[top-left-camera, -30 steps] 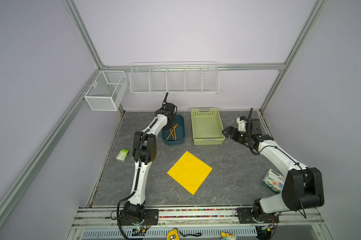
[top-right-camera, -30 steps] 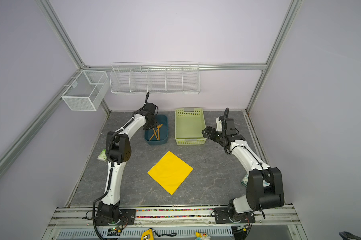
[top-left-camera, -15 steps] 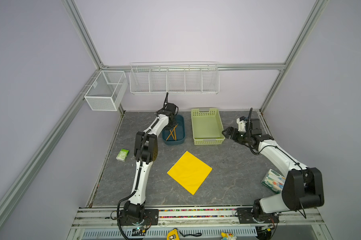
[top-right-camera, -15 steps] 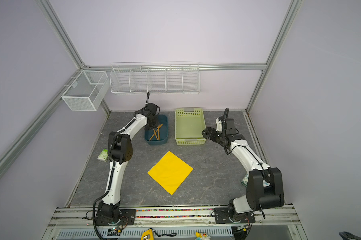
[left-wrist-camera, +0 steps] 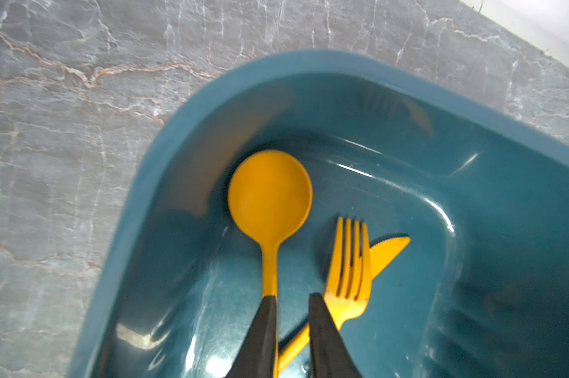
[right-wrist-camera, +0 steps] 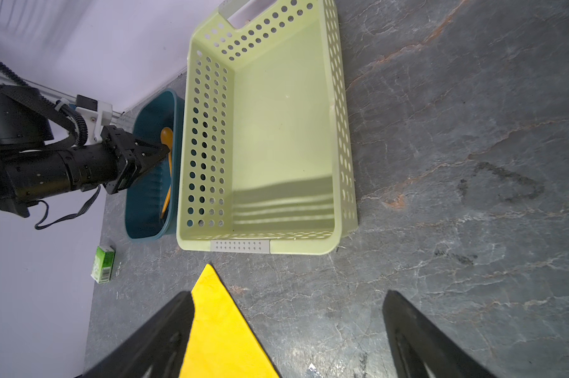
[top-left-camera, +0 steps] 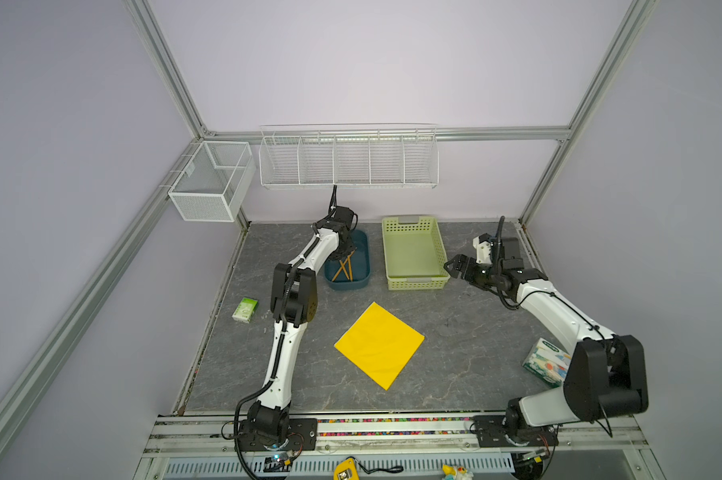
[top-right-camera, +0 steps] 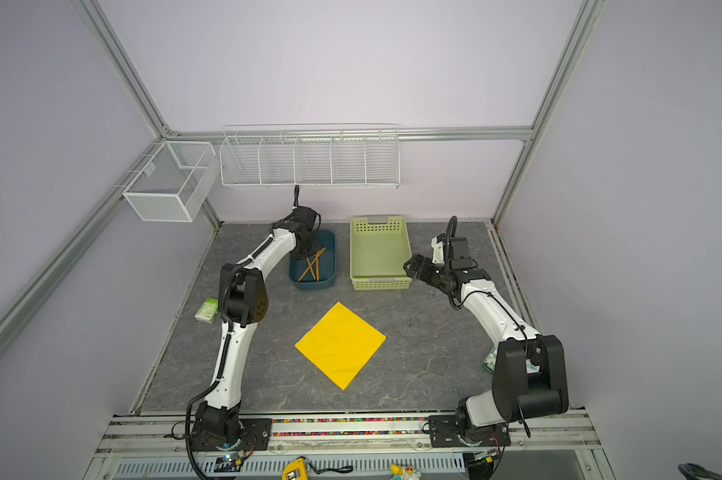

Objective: Place the utensils on the paper napkin and roll it up
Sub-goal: 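Lower the left gripper and close it on the yellow spoon handle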

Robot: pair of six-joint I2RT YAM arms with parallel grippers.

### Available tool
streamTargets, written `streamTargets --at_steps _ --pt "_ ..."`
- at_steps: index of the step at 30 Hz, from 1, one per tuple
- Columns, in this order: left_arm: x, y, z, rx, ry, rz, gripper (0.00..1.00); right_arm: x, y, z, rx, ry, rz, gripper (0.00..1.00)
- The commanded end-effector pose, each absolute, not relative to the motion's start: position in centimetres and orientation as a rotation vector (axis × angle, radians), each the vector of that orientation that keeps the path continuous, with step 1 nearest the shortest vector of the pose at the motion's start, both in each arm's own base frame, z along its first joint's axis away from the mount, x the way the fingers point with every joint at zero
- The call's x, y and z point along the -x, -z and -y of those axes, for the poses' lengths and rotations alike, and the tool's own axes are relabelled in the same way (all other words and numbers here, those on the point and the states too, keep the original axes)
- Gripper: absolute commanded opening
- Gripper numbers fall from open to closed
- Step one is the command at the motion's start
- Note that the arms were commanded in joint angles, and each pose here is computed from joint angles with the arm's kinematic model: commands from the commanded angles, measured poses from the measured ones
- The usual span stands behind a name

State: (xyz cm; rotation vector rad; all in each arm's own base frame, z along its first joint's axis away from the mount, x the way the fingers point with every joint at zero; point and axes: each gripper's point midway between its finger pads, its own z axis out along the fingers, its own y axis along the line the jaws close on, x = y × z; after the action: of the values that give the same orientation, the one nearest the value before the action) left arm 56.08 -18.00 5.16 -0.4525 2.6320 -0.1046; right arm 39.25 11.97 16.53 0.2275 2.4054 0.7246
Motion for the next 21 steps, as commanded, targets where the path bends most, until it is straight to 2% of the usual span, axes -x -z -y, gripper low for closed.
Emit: streamTargets --at_steps 1,21 --pt "-54.68 -2.90 17.43 0.460 0.034 -2.714 0.20 -39.39 -17.65 -12.30 -0.193 -0.734 -2.385 0.93" --pt "-53.79 -2.58 17.05 0.448 -0.011 -2.748 0.18 -38.95 -18.23 -12.09 -0.179 -0.720 -2.374 0.93"
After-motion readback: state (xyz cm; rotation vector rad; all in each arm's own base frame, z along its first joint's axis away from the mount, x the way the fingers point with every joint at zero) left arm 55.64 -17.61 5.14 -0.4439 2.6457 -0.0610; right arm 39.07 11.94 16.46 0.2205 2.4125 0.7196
